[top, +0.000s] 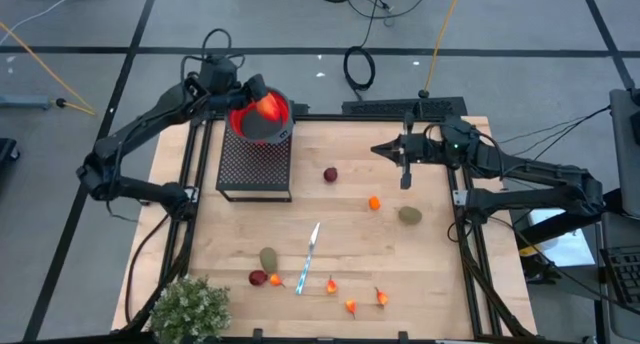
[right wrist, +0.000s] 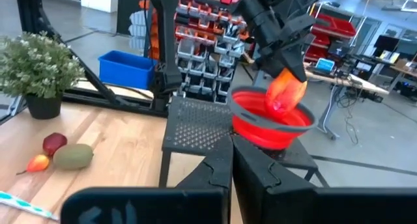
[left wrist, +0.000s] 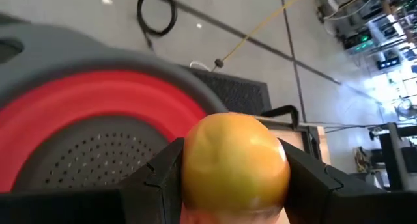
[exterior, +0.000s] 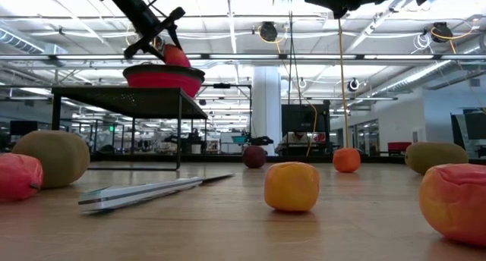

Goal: Pick & Place Fruit
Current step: Put the orange mango into the red strainer bowl on the shelf

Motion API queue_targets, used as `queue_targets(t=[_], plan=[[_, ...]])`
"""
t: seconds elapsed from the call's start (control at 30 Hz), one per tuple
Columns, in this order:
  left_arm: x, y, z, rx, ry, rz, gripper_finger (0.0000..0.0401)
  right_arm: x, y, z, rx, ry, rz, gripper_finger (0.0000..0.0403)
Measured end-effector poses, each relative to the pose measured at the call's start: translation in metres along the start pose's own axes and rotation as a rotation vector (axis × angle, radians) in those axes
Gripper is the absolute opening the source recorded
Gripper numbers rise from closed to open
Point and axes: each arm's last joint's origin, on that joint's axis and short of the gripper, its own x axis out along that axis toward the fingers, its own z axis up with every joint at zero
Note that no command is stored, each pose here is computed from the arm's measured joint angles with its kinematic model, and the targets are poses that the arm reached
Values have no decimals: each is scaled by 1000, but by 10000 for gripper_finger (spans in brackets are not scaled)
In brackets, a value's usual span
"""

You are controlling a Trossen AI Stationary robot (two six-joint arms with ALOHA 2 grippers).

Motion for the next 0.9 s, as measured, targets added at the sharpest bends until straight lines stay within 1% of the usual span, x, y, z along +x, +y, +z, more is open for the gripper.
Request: queue_targets(t=[0.13, 0.33, 0.67, 0.9], plan=[[1, 8, 0, -61, 39, 55, 185, 0, 1, -3, 2, 7, 2, 0], [1, 12, 0, -126, 46, 89, 185, 0, 1, -5, 1, 13, 4, 0], [18, 15, -3, -157, 84, 142, 196, 0, 1, -6, 2, 19, 7, 0], [18, 15, -3, -166, 82, 141, 199, 0, 1, -6, 1, 19, 7, 0]])
